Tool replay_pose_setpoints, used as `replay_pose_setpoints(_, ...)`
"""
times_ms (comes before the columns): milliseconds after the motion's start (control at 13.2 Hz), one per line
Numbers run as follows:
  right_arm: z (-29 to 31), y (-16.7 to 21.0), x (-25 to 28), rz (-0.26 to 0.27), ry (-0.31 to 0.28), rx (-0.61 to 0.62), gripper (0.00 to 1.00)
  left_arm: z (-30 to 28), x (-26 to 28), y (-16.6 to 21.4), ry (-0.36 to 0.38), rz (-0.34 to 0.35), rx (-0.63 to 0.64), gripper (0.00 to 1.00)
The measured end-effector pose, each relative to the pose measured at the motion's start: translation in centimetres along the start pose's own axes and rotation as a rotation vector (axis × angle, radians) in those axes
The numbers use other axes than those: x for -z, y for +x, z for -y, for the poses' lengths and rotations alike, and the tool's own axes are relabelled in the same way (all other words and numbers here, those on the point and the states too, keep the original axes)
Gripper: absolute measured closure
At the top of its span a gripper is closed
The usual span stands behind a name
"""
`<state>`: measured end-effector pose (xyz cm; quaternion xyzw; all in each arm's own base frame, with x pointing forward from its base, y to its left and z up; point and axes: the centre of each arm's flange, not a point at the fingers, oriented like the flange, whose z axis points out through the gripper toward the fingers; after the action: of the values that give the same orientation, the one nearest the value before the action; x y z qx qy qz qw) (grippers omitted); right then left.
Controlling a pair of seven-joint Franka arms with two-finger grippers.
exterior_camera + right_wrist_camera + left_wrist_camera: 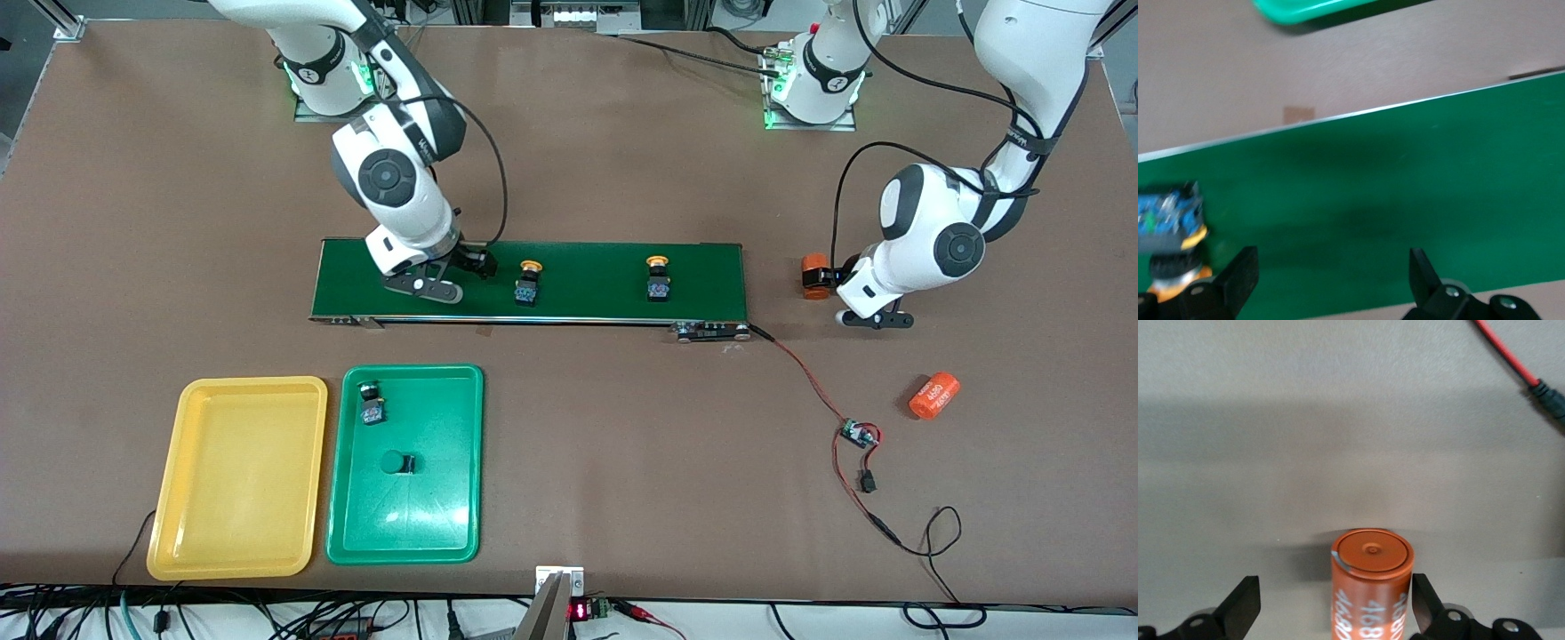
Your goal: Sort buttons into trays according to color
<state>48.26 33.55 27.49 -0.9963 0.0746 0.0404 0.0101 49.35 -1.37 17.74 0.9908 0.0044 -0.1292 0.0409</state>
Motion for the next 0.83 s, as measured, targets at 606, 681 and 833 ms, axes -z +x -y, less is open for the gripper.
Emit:
replay_pose_setpoints(606,1.5,-1.1,0.2,-0.005,-0.005,0.154,0.00,-0.4,0.5,-0.4,0.008,-0.011,-0.010,0.51)
replay_pose_setpoints(681,1.5,-1.0,0.3,-0.007,-0.004,0.153,0.00,-0.8,2.3,0.3,0.015,-0.049,-0.028,0.51)
replay_pose_setpoints(833,1.7,-0.8,0.4,-0.011,0.001,0.152,0.00,-2.8,6.4,1.5,0.034,-0.134,-0.126,0.51)
